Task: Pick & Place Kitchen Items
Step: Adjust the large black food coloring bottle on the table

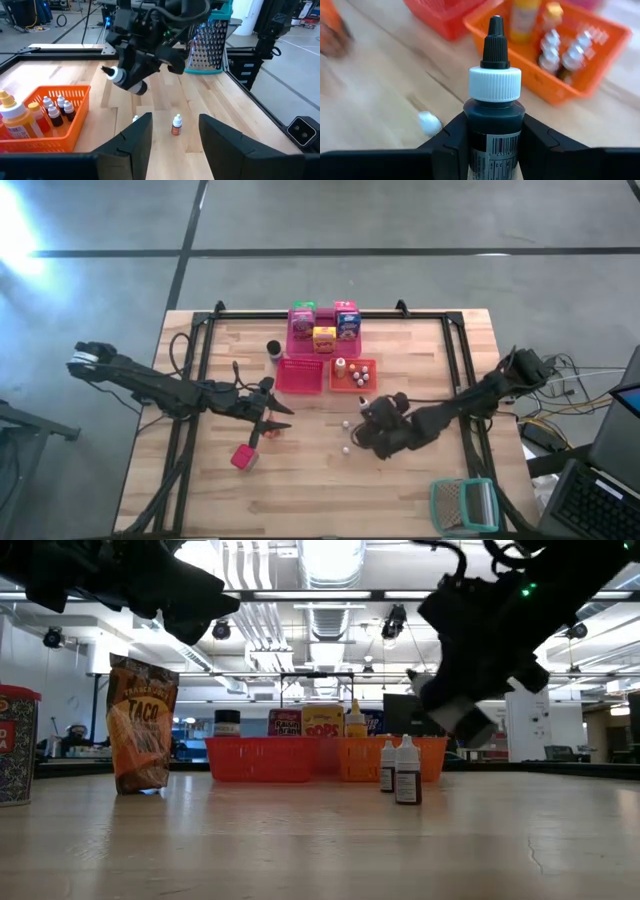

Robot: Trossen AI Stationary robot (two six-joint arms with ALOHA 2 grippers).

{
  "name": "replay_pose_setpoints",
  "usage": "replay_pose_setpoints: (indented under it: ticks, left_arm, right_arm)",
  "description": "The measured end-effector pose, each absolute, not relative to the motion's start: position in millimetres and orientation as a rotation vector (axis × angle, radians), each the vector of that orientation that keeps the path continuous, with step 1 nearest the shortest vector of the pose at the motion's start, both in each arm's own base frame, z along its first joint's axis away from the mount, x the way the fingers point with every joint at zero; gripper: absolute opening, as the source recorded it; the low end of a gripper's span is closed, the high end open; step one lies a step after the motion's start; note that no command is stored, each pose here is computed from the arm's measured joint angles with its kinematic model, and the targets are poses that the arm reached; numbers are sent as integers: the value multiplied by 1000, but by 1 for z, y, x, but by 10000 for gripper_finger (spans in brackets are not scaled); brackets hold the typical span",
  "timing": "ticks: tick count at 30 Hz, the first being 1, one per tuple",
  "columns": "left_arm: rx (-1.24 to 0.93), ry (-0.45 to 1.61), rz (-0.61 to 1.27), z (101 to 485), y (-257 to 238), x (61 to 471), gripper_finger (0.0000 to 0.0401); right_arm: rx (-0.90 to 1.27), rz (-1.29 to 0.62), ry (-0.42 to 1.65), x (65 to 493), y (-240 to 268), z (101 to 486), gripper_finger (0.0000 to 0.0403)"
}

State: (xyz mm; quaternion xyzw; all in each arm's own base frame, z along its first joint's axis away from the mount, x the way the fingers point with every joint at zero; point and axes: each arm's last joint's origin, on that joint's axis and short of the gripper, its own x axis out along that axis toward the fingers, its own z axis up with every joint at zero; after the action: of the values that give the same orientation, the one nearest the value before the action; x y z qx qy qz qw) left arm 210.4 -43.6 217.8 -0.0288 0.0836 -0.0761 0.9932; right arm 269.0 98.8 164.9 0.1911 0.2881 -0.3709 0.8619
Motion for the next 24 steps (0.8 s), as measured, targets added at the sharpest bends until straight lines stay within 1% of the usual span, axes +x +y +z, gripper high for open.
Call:
replay_pose_setpoints:
  ticks: [5, 10, 13, 19, 24]
  left_arm:
    - [-64, 167, -152, 218, -44, 210, 168]
    - [-66, 167, -153, 218, -44, 210, 168]
    - [-65, 168, -153, 218, -44, 210, 168]
    - [-59, 165, -118, 218, -43, 211, 168]
    - [-60, 159, -98, 218, -42, 211, 168]
  right_arm:
    - [348, -714, 444, 268, 106, 155, 119]
    - [286, -776, 296, 248, 107, 137, 116]
    - [301, -803, 201, 235, 108, 128, 112]
    - [309, -790, 179, 221, 105, 105, 119]
    - [276, -788, 156, 224, 109, 90, 119]
